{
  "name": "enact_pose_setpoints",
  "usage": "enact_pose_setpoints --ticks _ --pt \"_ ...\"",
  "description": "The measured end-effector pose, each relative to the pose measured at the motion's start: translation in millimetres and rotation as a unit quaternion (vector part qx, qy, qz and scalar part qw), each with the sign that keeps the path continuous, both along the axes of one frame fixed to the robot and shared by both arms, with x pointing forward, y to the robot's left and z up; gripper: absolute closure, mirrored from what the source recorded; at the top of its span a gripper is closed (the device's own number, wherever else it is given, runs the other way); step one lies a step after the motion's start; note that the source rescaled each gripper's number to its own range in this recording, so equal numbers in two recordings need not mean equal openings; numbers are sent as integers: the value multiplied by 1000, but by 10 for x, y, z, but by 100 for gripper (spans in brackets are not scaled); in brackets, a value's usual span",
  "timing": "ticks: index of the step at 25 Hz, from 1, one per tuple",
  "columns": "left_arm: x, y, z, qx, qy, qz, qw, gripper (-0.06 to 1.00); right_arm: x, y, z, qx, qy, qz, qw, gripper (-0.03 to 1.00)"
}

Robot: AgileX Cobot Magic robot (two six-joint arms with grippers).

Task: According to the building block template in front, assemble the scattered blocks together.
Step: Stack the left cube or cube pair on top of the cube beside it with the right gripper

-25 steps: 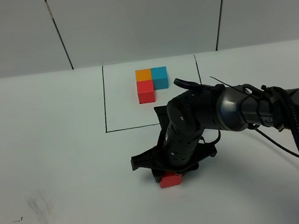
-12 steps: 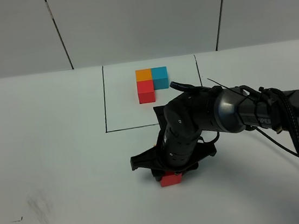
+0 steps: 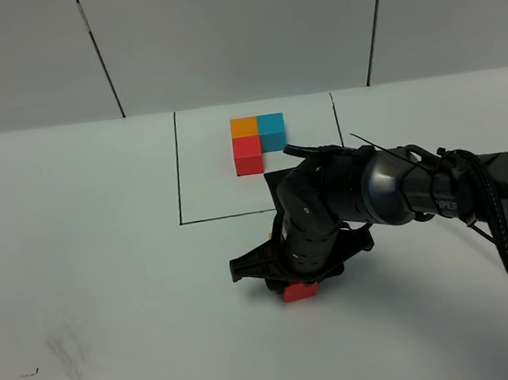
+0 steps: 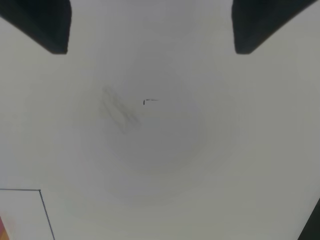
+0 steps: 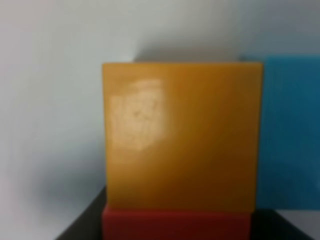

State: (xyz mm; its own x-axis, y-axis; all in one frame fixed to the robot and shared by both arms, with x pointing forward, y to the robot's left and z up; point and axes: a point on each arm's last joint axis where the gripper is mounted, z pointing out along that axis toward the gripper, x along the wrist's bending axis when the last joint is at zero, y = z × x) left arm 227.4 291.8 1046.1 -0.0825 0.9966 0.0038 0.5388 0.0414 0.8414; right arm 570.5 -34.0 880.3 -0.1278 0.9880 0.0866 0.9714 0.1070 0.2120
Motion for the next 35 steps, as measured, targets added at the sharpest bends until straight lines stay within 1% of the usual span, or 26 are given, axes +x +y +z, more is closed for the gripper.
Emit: enact_pose_setpoints --ticks 7,14,19,24,35 --pt "0 0 0 0 0 0 1000 34 -30 7 -49 -27 2 13 1000 96" --pt "0 0 0 0 0 0 1000 34 -86 89 -66 -37 0 40 999 96" --pt "0 0 0 0 0 0 1000 34 -134 143 -67 -33 4 55 998 96" --pt "0 0 0 0 0 0 1000 34 -233 259 -67 -15 15 63 998 96" --pt "0 0 0 0 0 0 1000 34 -237 263 -67 -13 17 64 998 96"
